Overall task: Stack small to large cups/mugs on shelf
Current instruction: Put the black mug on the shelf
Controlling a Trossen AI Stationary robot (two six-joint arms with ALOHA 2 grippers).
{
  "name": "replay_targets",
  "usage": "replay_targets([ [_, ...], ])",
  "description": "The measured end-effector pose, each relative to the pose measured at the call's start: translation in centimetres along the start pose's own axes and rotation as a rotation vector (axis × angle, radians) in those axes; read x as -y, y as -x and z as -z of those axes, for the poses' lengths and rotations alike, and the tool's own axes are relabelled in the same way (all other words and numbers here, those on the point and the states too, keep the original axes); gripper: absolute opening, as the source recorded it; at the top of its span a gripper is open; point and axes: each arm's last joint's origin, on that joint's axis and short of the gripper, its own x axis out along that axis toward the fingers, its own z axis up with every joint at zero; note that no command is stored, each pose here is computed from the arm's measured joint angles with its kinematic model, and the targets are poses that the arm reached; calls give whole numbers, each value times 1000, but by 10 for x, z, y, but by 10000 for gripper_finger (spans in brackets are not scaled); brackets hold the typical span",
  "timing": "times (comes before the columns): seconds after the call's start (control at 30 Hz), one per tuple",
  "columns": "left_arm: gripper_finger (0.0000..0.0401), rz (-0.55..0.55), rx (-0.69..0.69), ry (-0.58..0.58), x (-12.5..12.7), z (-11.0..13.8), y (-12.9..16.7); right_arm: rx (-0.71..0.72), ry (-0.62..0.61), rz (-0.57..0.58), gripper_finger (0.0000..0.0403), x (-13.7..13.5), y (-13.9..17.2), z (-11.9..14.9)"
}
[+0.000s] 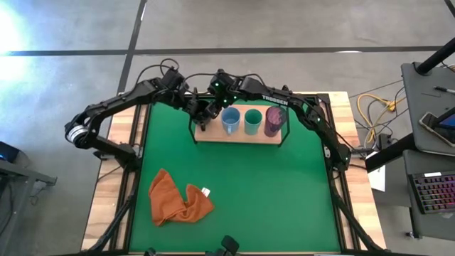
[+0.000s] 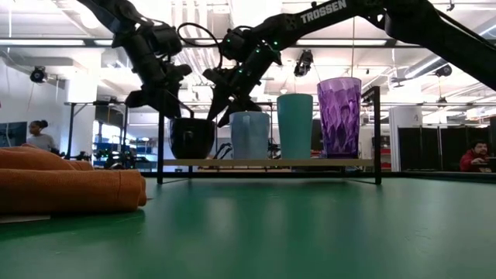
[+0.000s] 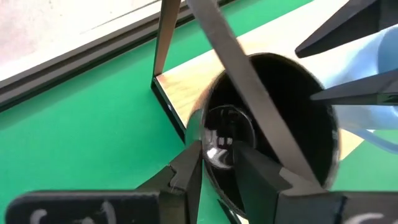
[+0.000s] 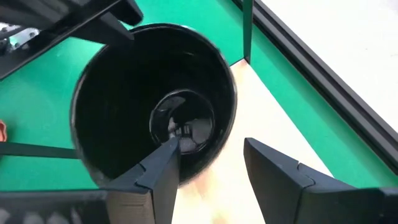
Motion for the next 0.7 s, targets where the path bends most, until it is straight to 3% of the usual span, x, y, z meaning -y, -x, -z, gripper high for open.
replay_targets([
  [0.43, 77, -45, -17, -6, -3, 8, 7, 3, 0, 0, 171, 0, 1, 0],
  [0.7, 77, -133, 34, -25, -6, 12, 24, 3, 0, 0, 171, 0, 1, 0],
])
